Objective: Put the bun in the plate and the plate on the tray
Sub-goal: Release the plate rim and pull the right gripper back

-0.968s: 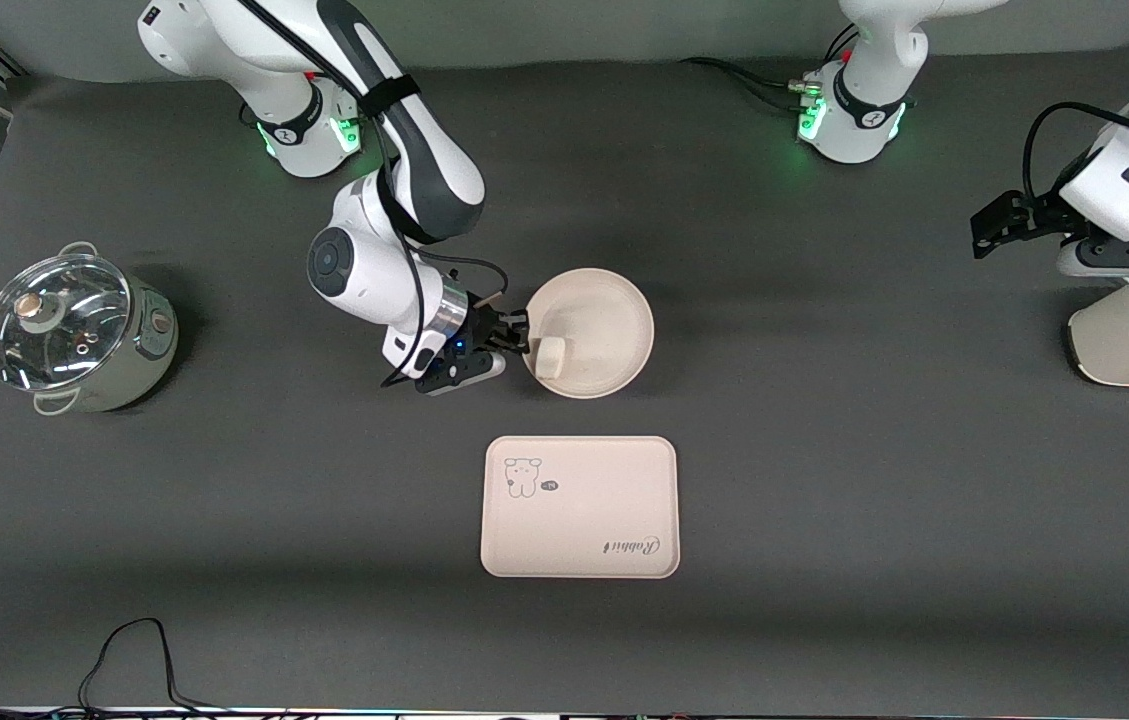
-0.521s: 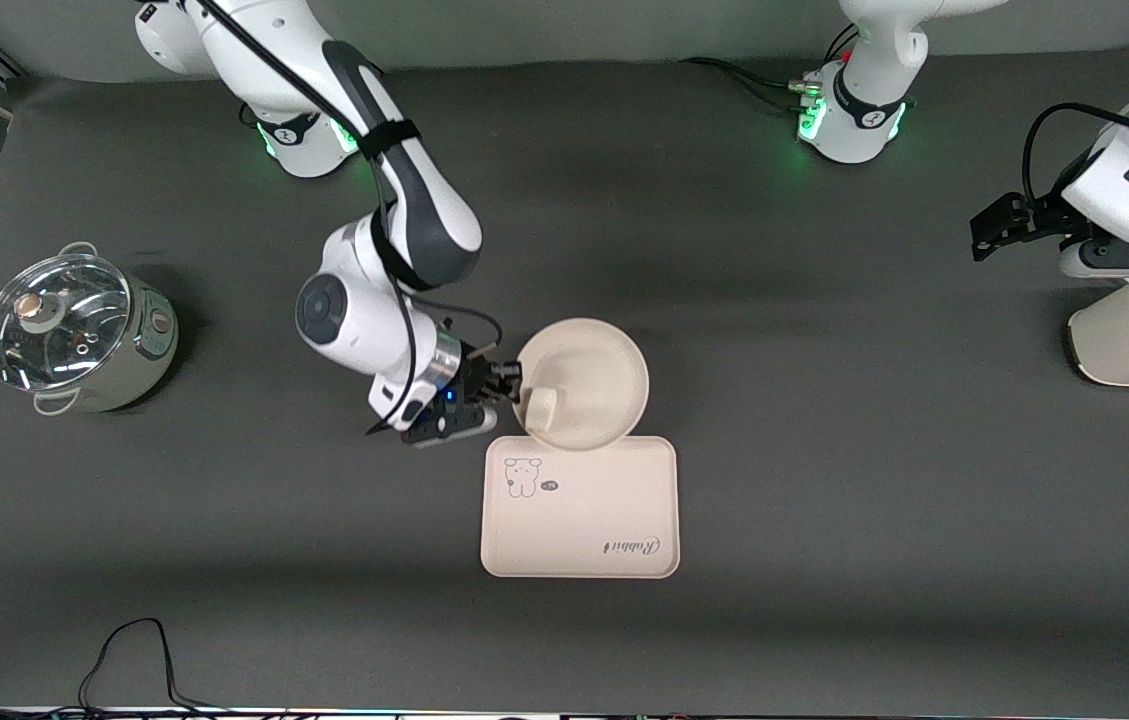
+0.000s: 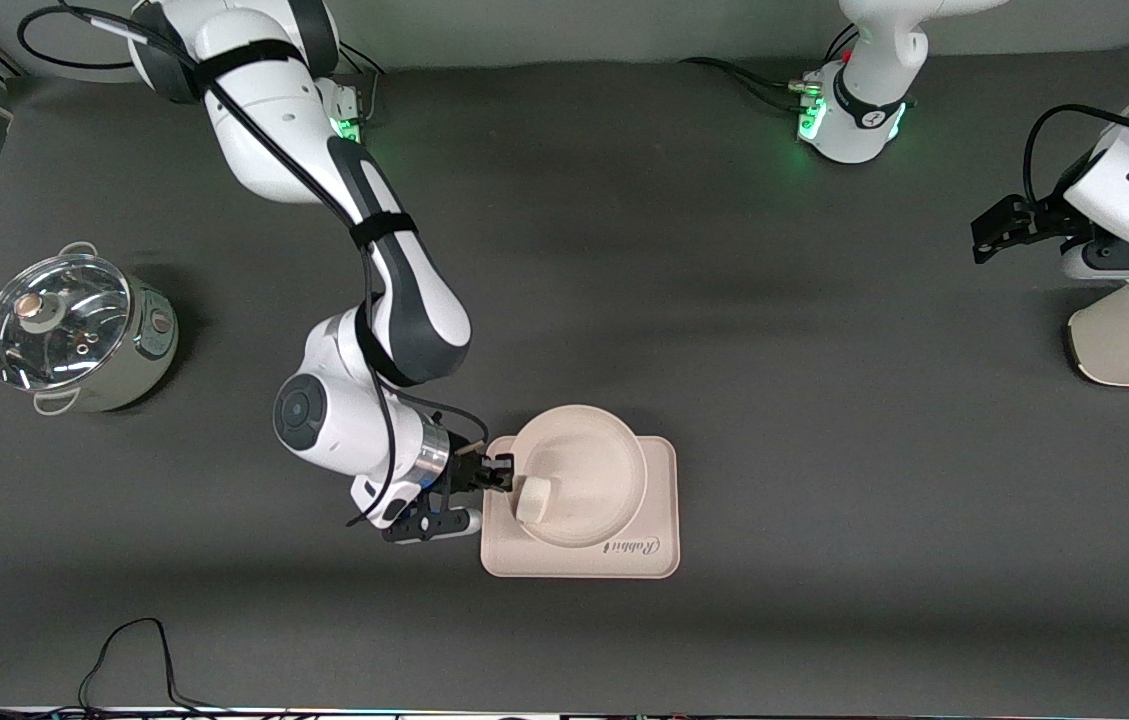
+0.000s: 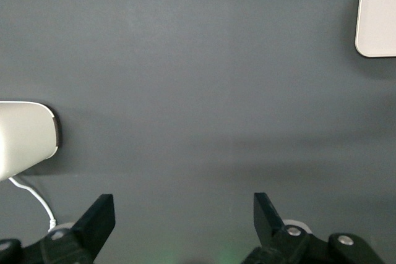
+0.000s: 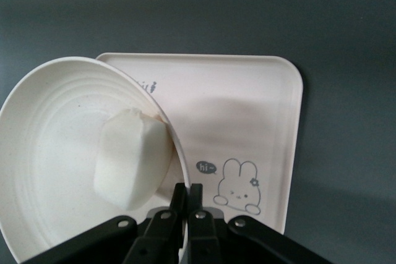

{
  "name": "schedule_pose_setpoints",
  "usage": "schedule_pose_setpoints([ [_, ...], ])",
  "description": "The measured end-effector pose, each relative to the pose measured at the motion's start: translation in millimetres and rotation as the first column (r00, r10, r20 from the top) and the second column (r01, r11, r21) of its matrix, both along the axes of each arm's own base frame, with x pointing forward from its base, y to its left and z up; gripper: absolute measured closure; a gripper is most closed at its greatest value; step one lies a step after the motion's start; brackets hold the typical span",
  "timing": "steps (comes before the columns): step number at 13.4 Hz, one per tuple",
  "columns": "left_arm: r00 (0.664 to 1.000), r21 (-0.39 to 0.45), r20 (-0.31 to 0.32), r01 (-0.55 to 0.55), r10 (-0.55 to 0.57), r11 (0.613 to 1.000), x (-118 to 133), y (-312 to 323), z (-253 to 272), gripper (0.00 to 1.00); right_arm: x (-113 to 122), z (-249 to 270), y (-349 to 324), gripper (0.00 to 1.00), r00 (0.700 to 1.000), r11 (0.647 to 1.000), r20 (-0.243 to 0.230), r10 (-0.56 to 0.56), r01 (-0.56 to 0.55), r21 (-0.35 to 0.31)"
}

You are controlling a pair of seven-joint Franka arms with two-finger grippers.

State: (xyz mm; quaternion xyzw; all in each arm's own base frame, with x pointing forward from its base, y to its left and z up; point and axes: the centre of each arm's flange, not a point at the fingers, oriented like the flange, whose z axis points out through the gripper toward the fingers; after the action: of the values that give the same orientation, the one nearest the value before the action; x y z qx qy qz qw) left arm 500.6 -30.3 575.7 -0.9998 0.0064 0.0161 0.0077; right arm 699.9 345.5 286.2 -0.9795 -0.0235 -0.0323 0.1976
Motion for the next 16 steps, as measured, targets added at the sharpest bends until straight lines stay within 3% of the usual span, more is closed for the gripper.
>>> schedule_pose_setpoints([
  [5, 1.000, -0.011, -0.001, -0.026, 0.026, 1.000, 1.0, 6.9, -1.0, 0.00, -2.1, -82.6, 1.9, 0.96, 1.000, 0.998, -0.014, -0.024, 0.023, -0.051],
  [10, 0.997, -0.027, -0.005, -0.074, 0.074, 0.997, 2.0, 18.0, -2.2, 0.00, -2.2, -96.4, 4.1, 0.93, 0.999, 0.998, -0.017, -0.039, 0.038, -0.056],
  [13, 0.997, -0.031, -0.008, -0.077, 0.077, 0.997, 2.9, 17.7, -3.8, 0.00, 2.8, -77.8, 10.3, 0.64, 0.997, 0.997, -0.003, -0.071, 0.071, -0.036],
  [16, 0.997, -0.032, -0.011, -0.078, 0.078, 0.996, 3.8, 17.7, -5.5, 0.00, 5.0, -18.6, 15.2, 0.31, 0.995, 0.995, -0.008, -0.101, 0.101, 0.010],
])
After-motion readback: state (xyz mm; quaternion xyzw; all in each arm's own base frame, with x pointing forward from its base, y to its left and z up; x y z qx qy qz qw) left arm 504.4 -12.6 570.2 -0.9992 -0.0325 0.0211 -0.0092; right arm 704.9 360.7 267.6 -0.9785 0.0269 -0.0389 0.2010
